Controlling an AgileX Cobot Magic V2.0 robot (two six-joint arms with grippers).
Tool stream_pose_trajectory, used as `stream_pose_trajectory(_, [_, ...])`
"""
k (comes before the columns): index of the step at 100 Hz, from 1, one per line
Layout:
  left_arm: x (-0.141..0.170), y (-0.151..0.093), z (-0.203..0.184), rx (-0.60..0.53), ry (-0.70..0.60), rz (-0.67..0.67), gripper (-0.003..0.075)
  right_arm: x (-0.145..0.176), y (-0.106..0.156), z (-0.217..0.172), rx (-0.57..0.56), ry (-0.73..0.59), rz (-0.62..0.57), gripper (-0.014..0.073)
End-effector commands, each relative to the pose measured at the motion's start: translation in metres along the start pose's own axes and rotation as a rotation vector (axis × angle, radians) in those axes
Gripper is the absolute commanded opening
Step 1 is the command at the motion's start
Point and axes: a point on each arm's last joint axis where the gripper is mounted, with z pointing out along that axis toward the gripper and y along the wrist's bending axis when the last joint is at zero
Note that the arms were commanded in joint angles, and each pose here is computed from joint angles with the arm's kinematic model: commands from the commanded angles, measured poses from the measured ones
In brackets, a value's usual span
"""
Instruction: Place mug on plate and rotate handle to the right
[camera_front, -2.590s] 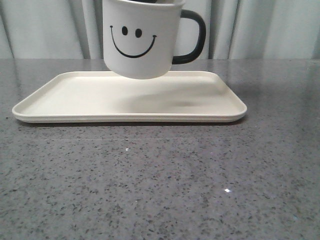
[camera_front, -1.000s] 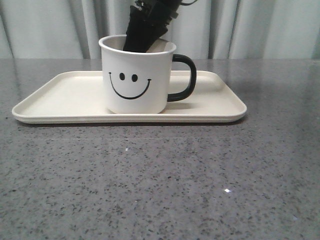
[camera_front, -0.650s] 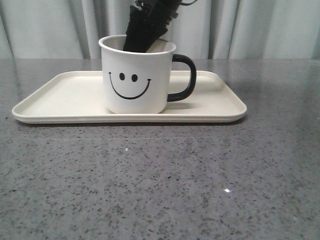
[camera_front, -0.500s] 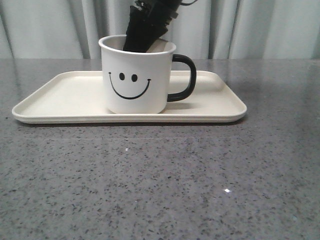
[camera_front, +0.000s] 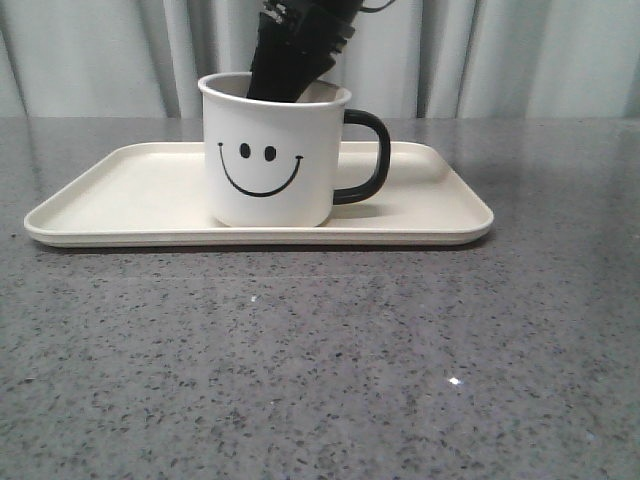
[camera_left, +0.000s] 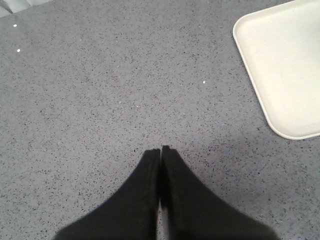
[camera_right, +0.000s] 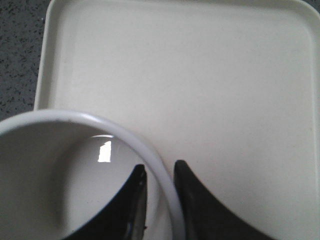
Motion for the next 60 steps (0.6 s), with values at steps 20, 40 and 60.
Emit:
stream_pose_trajectory(20, [-0.007,0.002,-0.007,-0.005,-0.083,-0.016,-0.0020,-0.021,0.012,-0.039,0.001,-0.059,-0.036,0.0210])
stream_pose_trajectory(40, [-0.007,0.002,-0.007,-0.005,-0.083,-0.016,-0.0020,-0.036,0.011,-0.062,0.065,-0.103,-0.034,0.0210])
stream_pose_trajectory(60, [-0.007,0.001,-0.007,-0.004,-0.083,-0.017,-0.0020,-0.046,0.006,-0.104,0.174,-0.179,0.069,0.0191])
